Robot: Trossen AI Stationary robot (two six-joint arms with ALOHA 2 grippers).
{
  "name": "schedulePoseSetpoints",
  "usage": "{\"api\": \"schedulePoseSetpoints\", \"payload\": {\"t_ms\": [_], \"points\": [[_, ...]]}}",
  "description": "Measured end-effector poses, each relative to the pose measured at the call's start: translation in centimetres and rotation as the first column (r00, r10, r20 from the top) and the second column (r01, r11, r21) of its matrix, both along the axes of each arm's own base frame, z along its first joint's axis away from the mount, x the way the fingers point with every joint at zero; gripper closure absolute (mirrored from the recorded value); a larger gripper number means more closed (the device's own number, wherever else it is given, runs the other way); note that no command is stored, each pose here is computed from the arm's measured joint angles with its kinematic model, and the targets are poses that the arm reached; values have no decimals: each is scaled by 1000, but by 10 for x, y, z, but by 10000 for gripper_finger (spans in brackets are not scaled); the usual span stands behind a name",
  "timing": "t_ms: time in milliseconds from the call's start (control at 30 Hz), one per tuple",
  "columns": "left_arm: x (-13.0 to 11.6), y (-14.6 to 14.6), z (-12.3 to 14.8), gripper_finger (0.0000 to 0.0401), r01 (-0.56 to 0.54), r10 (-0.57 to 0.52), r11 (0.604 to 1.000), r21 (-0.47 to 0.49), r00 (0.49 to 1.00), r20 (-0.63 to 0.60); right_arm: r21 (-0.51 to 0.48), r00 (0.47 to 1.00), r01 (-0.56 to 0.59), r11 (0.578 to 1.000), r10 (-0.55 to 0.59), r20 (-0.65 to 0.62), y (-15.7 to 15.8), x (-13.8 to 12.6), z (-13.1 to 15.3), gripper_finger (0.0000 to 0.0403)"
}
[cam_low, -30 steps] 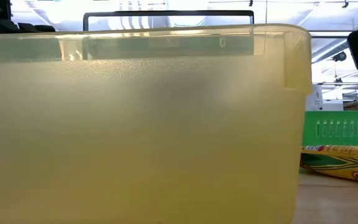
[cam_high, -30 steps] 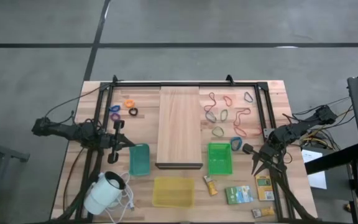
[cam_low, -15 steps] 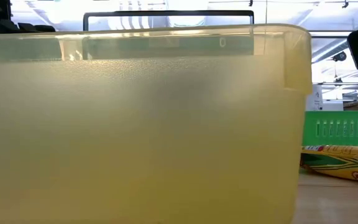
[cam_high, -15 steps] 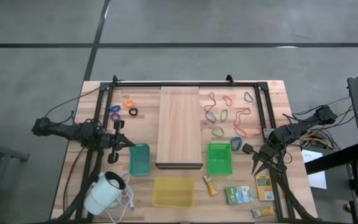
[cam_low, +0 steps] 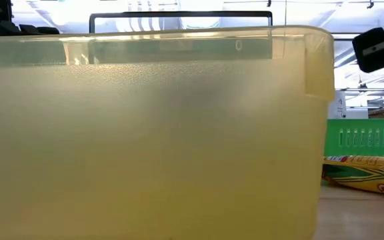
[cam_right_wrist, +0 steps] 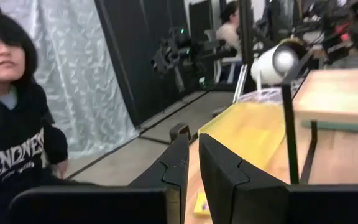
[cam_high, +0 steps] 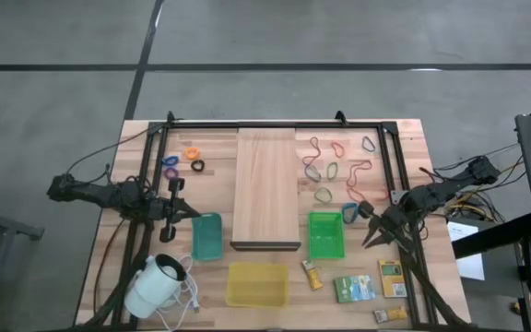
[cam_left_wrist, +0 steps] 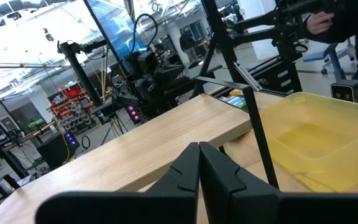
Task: Pick & Place Office Desk Supplies
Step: Put the bottom blue thin rubber band into the green bin
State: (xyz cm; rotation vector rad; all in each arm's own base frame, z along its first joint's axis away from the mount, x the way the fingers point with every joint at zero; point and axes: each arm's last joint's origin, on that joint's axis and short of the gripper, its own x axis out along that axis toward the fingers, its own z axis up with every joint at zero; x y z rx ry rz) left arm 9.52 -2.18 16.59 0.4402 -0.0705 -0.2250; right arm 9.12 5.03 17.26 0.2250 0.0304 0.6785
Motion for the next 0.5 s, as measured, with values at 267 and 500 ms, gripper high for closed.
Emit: {"api": "schedulePoseSetpoints", "payload": {"t_ms": [267,500], "points": [[0,0,0,389,0,0,1000,0,1000,0,26,961,132,991,-134,241,-4,-1,20,364],[0,0,0,389,0,0,1000,0,1000,-1,18,892,284,959,-271,363,-8,-1,28,365]]}}
